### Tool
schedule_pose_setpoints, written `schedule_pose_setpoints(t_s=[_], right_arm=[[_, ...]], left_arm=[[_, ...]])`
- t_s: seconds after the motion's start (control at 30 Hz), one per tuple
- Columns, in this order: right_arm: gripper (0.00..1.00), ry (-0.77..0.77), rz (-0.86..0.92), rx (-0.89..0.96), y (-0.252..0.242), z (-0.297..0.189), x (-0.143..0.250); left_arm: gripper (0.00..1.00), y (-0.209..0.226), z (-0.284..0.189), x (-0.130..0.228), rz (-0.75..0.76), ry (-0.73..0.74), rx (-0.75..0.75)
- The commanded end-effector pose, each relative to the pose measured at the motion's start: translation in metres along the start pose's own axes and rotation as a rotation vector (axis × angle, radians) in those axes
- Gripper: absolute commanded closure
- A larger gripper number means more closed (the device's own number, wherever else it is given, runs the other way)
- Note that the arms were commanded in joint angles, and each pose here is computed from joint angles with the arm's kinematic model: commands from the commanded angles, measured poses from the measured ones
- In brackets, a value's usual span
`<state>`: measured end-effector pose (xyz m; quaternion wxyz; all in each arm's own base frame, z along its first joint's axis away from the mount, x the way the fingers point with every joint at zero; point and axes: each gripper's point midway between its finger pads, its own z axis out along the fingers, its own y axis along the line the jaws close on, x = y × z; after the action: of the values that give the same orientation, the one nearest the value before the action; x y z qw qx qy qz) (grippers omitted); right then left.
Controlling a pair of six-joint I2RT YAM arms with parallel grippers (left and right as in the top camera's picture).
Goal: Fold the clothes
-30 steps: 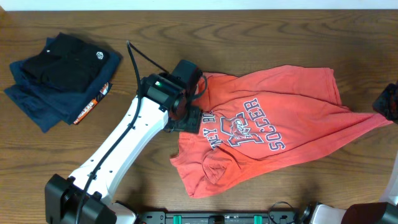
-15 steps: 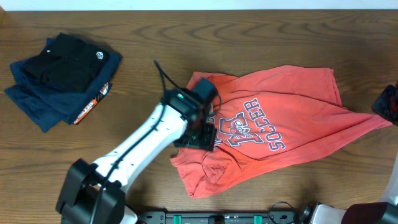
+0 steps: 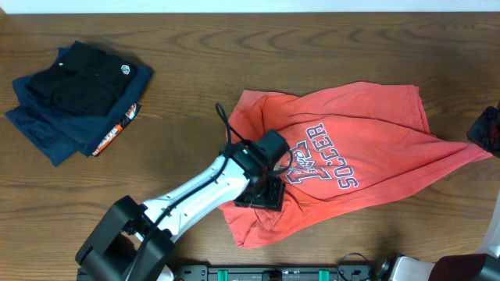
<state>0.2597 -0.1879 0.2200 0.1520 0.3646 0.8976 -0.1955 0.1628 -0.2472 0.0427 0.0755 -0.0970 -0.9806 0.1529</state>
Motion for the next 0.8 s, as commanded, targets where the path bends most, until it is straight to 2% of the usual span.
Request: schedule_pose_setpoints(t_s=[0.0,0.37,0.6,0.63,0.67,0.7,0.77], right_arm=[[0.98,-0.027,0.016,0.006,-0.006,-0.007,-0.007],[0.98,-0.025,0.016,0.006,-0.006,-0.007,-0.006],[0.98,-0.023,0.015,0.007,-0.006,-0.007,-0.006],[0.98,-0.024,0.015,0.007,-0.006,-0.007,-0.006],[0.98,-0.024,0.015,0.007,-0.006,-0.007,-0.006],[0.98,-0.024,0.015,0.007,-0.006,-0.007,-0.006],[0.98,-0.024,0.015,0.007,-0.006,-0.007,-0.006]], left_arm=[[0.35,0.003,0.007,0.008,-0.05,0.025,-0.002],[0.35,0.002,0.012,0.0,-0.047,-0.01,0.012],[0.35,0.013,0.025,-0.002,-0.142,0.007,-0.044],[0.38,0.013,0.027,-0.002,-0.144,0.012,-0.044],[0.45,0.012,0.028,-0.002,-0.143,0.016,-0.038],[0.6,0.011,0.028,-0.002,-0.142,0.015,-0.032],[0.8,0.008,0.027,-0.005,-0.115,0.009,-0.017]])
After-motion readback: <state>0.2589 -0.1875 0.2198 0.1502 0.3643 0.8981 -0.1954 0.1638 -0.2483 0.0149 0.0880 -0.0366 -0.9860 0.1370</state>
